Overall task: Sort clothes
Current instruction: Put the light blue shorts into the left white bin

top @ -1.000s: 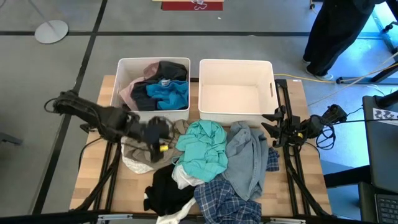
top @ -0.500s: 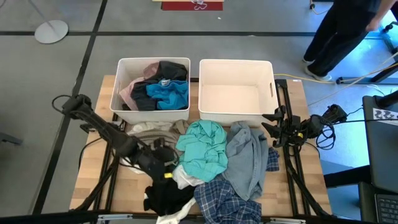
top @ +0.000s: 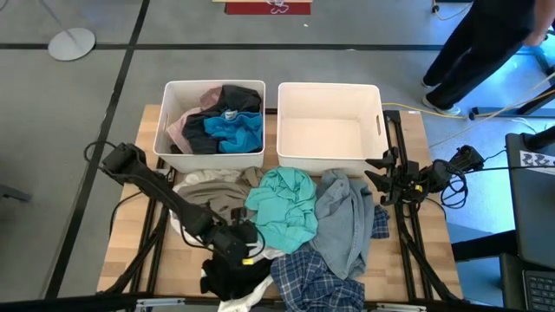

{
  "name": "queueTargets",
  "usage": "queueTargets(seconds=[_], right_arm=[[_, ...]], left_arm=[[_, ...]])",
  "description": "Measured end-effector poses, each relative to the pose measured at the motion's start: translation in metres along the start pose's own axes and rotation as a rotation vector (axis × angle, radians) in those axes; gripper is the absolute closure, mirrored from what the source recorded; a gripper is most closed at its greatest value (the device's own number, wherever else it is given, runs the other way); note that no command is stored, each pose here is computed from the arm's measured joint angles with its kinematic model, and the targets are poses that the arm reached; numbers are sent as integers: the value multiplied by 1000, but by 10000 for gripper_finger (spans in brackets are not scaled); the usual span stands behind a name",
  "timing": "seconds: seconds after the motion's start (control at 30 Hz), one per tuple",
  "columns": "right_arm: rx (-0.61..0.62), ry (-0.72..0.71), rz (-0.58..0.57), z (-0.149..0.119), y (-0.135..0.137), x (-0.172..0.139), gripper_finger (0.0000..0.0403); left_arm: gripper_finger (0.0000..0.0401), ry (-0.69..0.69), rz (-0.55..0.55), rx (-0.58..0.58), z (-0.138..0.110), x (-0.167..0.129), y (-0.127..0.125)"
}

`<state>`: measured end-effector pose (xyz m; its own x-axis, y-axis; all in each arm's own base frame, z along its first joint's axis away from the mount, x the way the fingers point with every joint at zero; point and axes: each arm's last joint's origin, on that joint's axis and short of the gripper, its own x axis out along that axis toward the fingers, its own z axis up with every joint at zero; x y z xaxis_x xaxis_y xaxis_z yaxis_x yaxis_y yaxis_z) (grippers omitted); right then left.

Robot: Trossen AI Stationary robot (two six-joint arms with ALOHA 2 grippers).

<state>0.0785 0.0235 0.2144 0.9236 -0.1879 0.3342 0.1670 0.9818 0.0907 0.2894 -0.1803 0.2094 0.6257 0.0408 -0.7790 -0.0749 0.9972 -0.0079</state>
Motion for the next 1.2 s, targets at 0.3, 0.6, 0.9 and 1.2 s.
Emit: queueTargets(seconds=[0.3,0.6,0.9,1.2], right_arm=[[0,0,0,0,0,0,221],[1,-1,0,0,0,0,221],[-5,4,1,0,0,0,221],[-4,3,1,0,0,0,221]], left_arm=[[219,-15,13,38,3,8,2],[219,-66,131,0,20,19,31],[219,4,31,29,16,60,33],[262,56,63,17,10,85,41]])
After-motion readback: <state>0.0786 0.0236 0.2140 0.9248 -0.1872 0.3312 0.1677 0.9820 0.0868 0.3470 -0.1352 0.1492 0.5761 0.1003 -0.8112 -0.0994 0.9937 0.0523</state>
